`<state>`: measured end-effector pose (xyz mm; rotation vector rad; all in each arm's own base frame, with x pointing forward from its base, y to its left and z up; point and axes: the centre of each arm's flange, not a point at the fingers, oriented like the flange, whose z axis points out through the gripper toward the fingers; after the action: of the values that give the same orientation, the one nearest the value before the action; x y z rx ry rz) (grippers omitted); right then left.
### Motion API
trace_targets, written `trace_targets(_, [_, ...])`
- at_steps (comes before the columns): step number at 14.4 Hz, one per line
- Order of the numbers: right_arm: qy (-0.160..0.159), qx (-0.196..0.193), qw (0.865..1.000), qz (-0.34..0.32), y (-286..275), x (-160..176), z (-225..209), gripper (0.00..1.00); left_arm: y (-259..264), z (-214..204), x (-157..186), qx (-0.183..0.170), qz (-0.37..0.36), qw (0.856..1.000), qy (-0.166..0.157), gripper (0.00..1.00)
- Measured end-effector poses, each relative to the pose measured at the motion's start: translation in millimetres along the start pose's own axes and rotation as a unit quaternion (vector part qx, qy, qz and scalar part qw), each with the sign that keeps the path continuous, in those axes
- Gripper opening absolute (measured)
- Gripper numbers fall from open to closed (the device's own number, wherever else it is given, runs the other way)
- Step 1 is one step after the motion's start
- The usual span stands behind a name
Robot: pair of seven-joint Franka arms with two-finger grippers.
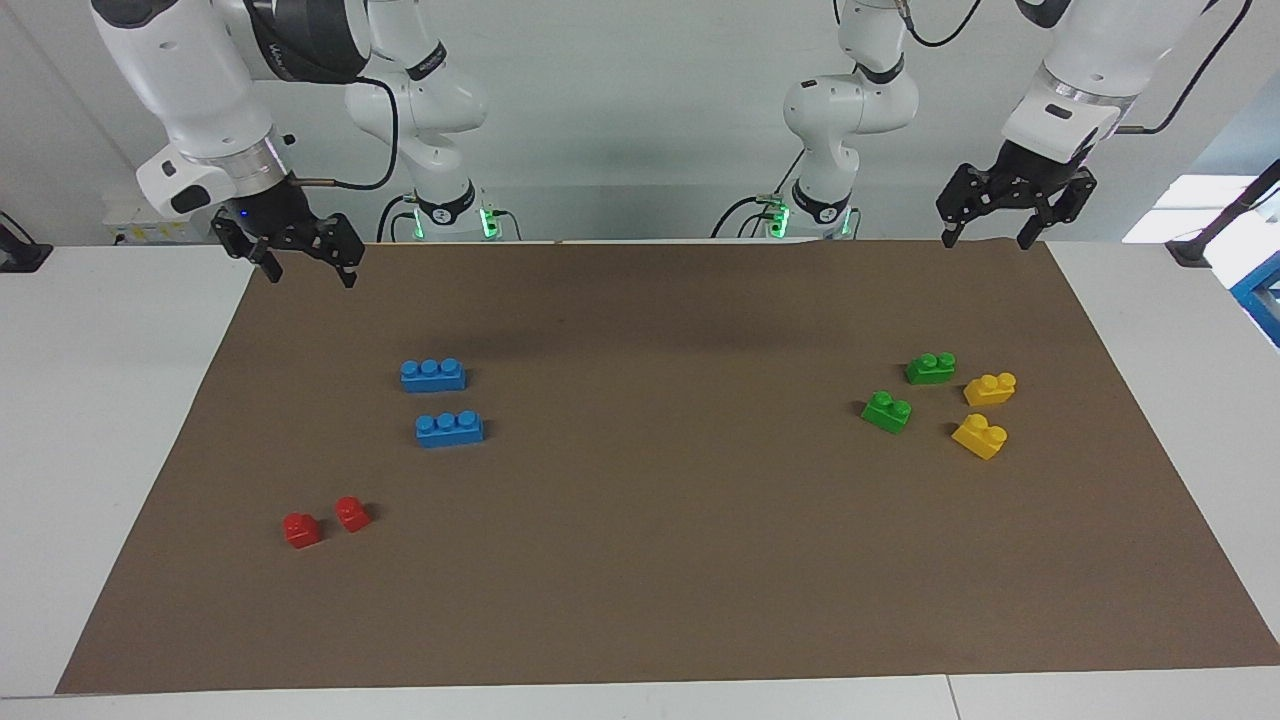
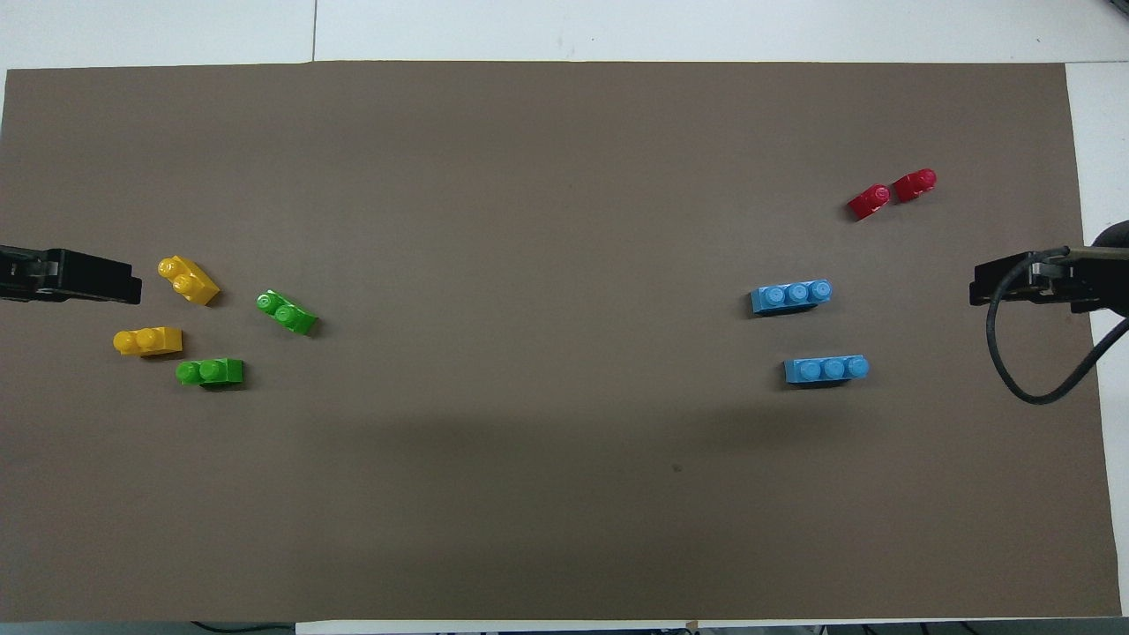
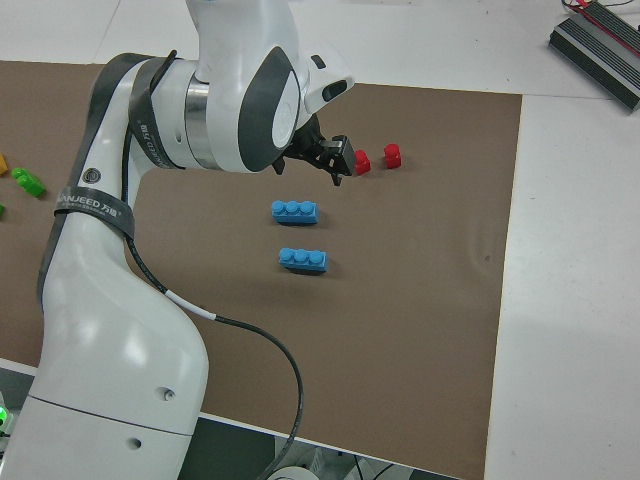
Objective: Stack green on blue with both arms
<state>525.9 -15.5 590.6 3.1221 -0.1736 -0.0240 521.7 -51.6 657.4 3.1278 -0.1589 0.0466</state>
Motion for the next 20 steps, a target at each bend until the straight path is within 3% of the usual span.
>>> trace_targets(7, [0.001, 0.0, 1.0, 0.004, 0, 0, 0, 1.0, 11, 13, -7, 0.0, -0.105, 0.994, -0.006, 1.0])
trace_targets(12, [0.01, 0.002, 0.99, 0.143, -1, 5, 3, 1.0, 27, 43, -14, -0.005, -0.232, 0.973, 0.008, 1.0])
trace_targets(16, [-0.018, 0.022, 0.963, 0.269, -9, 19, 30, 1.0, 26, 74, -18, -0.008, -0.295, 0.955, 0.012, 1.0])
trace_targets(20, [-0.074, 0.052, 0.911, 0.402, -22, 37, 71, 1.0, 22, 112, -19, -0.006, -0.339, 0.941, 0.006, 1.0])
